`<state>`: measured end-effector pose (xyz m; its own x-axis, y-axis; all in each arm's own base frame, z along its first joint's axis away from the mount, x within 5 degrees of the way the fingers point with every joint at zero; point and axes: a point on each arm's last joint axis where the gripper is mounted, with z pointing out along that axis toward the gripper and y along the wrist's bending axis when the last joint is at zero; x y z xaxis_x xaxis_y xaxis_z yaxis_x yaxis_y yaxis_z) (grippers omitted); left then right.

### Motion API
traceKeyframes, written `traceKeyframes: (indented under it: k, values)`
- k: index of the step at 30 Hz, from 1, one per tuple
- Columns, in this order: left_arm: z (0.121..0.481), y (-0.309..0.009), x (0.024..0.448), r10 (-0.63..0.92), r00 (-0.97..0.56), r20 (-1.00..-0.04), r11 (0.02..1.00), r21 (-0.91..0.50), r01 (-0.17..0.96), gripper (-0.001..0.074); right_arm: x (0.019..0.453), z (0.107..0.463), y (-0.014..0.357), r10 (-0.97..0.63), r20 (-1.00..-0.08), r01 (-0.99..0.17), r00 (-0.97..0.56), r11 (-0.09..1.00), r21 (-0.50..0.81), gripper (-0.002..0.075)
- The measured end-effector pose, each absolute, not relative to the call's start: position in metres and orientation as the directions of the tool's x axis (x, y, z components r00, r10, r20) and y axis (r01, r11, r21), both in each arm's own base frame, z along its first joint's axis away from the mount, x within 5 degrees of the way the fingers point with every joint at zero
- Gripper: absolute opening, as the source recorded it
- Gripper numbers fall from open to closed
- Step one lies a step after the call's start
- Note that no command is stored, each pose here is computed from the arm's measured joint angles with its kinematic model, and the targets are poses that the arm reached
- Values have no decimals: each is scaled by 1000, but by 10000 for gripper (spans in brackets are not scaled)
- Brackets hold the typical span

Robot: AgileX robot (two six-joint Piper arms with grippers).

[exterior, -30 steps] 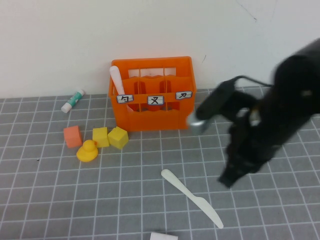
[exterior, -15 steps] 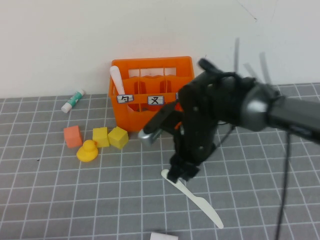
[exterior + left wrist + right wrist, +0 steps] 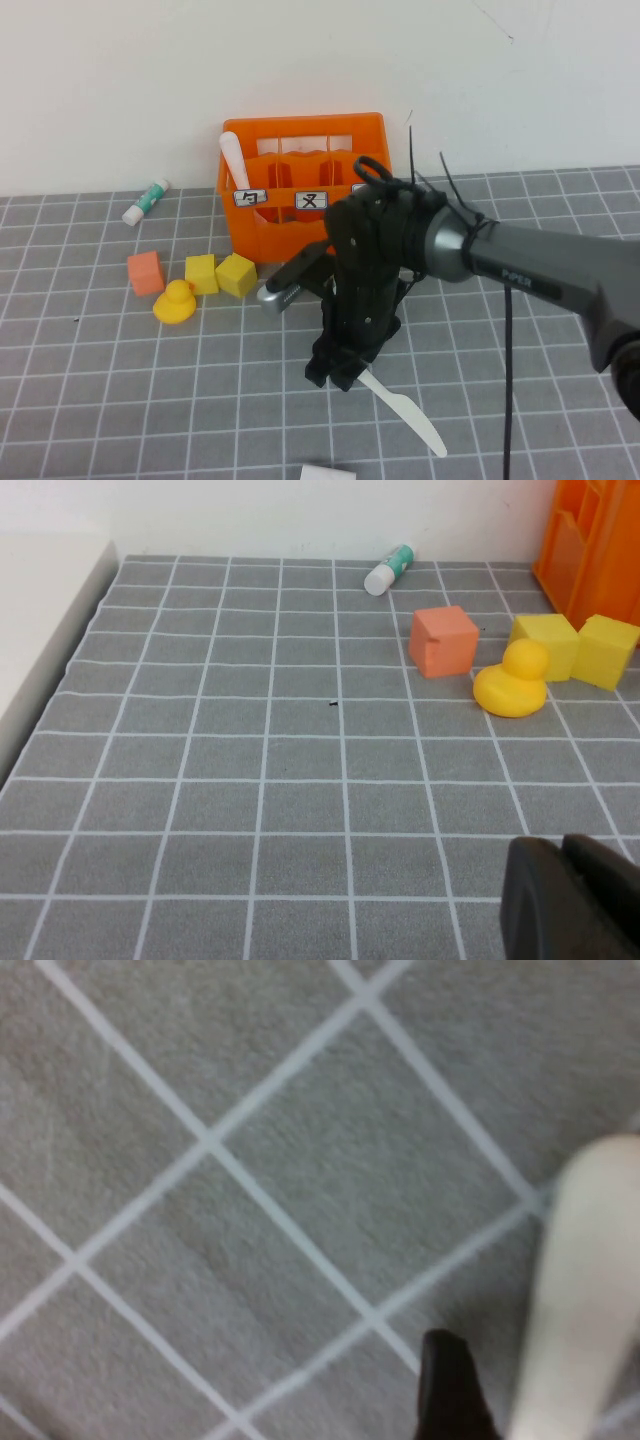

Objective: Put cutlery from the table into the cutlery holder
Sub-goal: Pick up the knife

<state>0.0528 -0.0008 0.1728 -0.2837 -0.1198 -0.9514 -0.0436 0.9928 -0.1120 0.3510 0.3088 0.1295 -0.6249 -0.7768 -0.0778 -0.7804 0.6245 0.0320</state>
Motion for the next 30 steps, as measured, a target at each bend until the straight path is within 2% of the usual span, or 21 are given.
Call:
traceKeyframes:
  k: [6, 11, 23, 27, 30]
  values:
    - [173, -1, 53, -121, -284, -951, 993, -113, -44, -1, 353, 125, 311, -771, -83, -775, -631, 630, 40, 354]
    - [173, -1, 53, -122, -284, -951, 992, -114, -44, -1, 355, 123, 310, -763, -74, -766, -642, 643, 16, 189]
    - [173, -1, 53, -124, -283, -951, 992, -116, -44, -1, 351, 134, 310, -753, -83, -757, -653, 652, 42, 185]
    - [173, -1, 53, -124, -283, -951, 992, -116, -44, -1, 348, 166, 310, -757, -150, -770, -636, 636, 51, 185]
    - [173, -1, 53, -124, -283, -951, 992, -116, -44, -1, 341, 194, 309, -751, -241, -783, -615, 617, 77, 185]
